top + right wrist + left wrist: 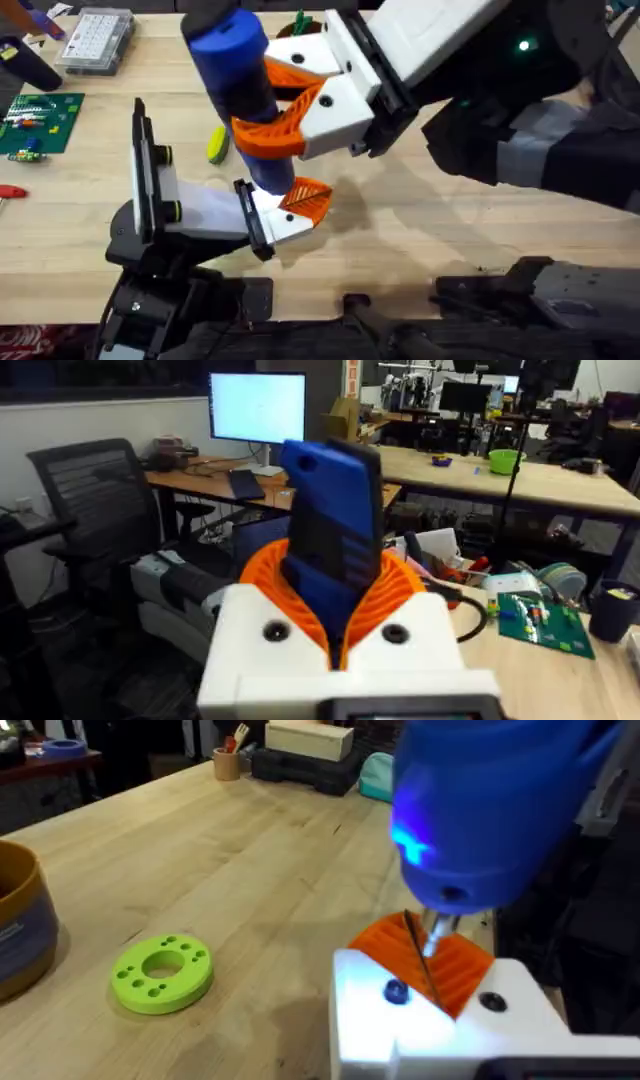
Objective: Pick up the gripper from the table and insert it into the empty holder that is missing its gripper. Then pick up a screw, insert it into the mounting hole, and use the screwdriver to tighten it. Finally, clean up the table by picking up the vegetable and placing it into the bucket.
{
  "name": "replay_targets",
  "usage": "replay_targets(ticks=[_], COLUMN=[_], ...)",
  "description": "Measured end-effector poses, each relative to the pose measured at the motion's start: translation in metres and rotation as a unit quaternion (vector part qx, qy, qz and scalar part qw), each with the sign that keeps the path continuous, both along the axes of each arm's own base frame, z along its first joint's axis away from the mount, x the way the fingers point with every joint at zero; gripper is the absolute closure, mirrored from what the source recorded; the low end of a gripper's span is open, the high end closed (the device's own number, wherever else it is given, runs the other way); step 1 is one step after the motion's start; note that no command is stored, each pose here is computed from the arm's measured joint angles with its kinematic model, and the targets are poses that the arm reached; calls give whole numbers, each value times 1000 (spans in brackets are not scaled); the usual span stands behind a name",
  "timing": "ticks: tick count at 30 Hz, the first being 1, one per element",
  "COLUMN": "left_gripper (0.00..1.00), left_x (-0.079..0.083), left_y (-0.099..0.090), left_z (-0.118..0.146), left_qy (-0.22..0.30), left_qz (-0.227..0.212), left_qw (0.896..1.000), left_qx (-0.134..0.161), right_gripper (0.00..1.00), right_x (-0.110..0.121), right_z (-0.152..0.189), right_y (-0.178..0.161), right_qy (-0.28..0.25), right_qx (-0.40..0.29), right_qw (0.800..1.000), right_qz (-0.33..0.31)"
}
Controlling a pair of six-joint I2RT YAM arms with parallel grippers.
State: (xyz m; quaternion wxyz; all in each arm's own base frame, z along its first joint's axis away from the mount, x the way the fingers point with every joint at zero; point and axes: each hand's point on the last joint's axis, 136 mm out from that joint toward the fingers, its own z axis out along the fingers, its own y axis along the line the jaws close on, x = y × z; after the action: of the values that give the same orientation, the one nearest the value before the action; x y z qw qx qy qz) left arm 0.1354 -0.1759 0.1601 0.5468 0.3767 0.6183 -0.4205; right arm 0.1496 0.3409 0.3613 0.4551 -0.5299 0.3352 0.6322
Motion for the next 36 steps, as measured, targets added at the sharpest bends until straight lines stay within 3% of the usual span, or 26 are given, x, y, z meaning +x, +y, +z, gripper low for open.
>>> replay_targets(ticks=[36], left_gripper=[988], left_x=[0], left_y=[0], left_z=[0], left_qy=[0], left_qz=[0], left_qw=[1000], left_qx=[0], right_gripper=[968], right_x=[8], right_z=[-17], right_y=[7], right_qy=[4], right_qx=[-11], right_qw=[1000], right_qz=[-2])
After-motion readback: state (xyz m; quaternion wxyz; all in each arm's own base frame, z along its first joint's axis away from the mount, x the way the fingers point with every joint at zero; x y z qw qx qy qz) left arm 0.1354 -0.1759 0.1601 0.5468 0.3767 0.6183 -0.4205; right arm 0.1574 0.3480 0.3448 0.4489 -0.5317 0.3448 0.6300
